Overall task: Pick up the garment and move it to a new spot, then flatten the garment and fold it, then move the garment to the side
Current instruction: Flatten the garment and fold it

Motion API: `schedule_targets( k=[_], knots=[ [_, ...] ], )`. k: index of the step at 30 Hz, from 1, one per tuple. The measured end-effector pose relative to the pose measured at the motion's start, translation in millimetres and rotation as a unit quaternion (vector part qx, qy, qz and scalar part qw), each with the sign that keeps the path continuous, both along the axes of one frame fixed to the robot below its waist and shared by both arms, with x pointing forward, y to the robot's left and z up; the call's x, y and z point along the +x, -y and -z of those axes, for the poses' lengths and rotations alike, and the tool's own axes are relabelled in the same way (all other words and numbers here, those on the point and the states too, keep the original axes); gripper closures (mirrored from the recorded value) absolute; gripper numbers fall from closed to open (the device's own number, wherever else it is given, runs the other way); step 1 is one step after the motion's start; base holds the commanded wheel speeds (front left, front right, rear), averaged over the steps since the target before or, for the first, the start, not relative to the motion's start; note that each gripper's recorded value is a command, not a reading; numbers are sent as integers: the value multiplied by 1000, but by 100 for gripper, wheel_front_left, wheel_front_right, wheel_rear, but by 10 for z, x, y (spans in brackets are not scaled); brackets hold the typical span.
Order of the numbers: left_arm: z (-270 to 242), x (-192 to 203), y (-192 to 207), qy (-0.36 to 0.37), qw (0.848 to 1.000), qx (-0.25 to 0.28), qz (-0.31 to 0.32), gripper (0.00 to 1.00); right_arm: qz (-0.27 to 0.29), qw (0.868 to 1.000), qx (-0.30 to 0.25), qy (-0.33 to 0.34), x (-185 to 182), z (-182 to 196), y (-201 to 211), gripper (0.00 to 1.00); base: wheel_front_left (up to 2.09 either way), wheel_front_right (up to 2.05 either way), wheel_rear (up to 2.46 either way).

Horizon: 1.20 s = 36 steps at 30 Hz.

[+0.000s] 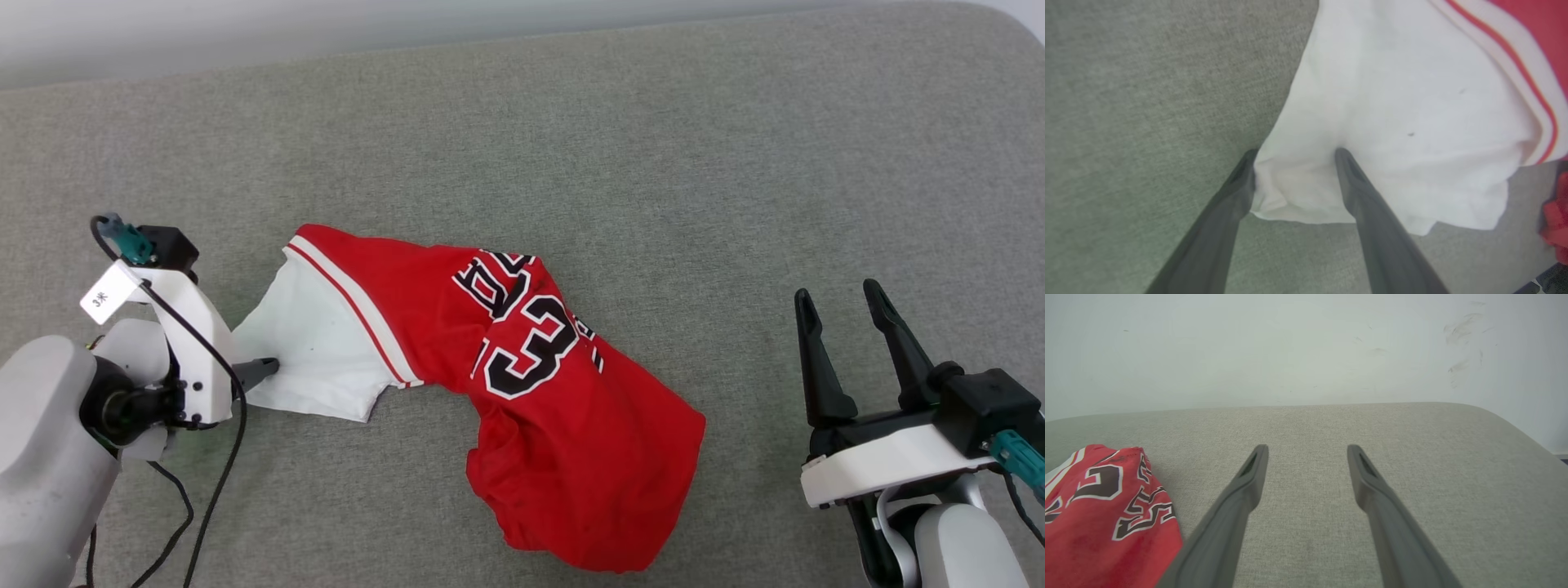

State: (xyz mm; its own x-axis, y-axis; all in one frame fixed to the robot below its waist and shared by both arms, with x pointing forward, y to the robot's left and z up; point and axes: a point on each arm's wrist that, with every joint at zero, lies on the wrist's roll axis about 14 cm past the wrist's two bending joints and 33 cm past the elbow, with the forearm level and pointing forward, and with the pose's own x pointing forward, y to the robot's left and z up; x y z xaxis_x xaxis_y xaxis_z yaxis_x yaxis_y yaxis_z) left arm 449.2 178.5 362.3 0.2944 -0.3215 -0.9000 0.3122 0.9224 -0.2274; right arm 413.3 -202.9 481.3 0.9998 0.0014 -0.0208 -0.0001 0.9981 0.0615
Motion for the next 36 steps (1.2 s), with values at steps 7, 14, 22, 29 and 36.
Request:
schedule_targets(
  k=[7,14,22,29,36],
  knots=[
    [-43,-59,23,32,999,20,33,100,-4,1000,-1,2,15,-15,-29,0,0,0,0],
    [-525,101,72,159,986,13,56,100,-10,1000,2,10,-26,-102,-75,0,0,0,0],
    [-1022,-85,-364,251,968,15,-11,100,-22,1000,6,14,-148,-182,-164,0,0,0,0],
    [-812,-759,-862,223,966,18,-129,100,-44,999,7,19,-176,-259,-308,0,0,0,0],
    [-282,-1349,-842,164,960,-20,-224,100,-62,998,0,18,-172,-310,-428,0,0,0,0]
  ],
)
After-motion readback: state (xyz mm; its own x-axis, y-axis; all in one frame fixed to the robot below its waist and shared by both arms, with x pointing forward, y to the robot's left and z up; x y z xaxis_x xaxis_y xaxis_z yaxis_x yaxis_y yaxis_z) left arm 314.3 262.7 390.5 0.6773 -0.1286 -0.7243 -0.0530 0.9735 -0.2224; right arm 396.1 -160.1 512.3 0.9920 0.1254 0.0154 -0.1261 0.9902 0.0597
